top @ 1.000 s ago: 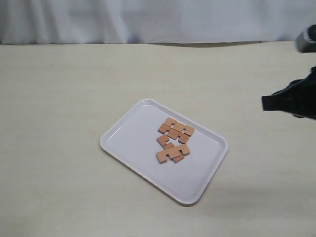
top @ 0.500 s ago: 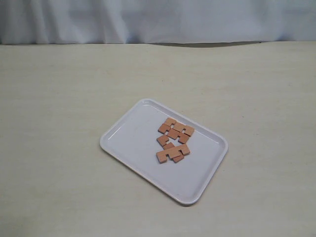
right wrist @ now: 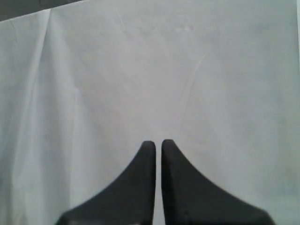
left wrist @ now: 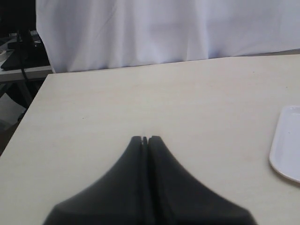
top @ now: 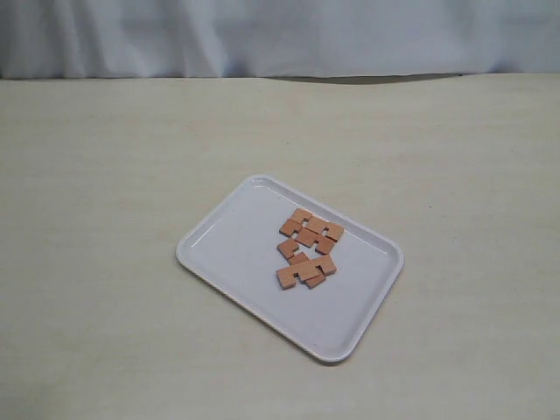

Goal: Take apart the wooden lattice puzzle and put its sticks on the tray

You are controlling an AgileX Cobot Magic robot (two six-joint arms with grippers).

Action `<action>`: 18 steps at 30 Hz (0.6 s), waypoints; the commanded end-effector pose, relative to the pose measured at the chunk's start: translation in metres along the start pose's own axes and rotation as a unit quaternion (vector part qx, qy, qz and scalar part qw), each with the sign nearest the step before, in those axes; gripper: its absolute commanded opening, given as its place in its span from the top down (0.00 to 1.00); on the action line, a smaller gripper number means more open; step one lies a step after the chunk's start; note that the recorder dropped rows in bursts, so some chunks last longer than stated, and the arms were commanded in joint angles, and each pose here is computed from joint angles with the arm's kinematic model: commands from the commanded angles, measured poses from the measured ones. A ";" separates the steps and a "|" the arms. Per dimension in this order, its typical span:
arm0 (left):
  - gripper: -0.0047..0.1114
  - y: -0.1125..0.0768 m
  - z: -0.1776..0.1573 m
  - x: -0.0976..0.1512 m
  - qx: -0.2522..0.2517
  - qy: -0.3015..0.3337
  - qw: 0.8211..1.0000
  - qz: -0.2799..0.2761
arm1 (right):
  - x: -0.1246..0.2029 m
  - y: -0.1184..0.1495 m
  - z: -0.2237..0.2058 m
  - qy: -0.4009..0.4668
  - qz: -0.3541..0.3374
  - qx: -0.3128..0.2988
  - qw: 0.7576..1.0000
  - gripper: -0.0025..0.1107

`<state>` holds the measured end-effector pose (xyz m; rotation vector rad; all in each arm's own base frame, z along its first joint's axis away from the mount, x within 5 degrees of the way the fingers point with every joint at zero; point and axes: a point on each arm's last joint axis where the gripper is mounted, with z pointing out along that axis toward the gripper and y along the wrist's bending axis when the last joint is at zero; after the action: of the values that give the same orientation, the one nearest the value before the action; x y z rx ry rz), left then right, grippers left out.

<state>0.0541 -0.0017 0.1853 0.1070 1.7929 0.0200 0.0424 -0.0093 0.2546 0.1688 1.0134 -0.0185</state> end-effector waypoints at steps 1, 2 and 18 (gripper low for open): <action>0.96 0.000 0.000 0.000 -0.001 -0.002 1.000 -0.001 | 0.020 -0.001 -0.003 0.100 -0.003 0.006 0.995 0.94; 0.96 0.000 0.000 0.000 -0.001 -0.002 1.000 -0.001 | 0.025 -0.002 -0.004 0.128 -0.003 0.008 0.992 0.94; 0.96 0.000 0.000 0.000 -0.001 -0.002 1.000 -0.002 | 0.062 -0.003 -0.024 0.351 -0.003 0.018 0.936 0.94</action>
<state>0.0541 -0.0017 0.1853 0.1070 1.7929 0.0200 0.0561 -0.0056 0.1968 0.2022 1.6556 0.0189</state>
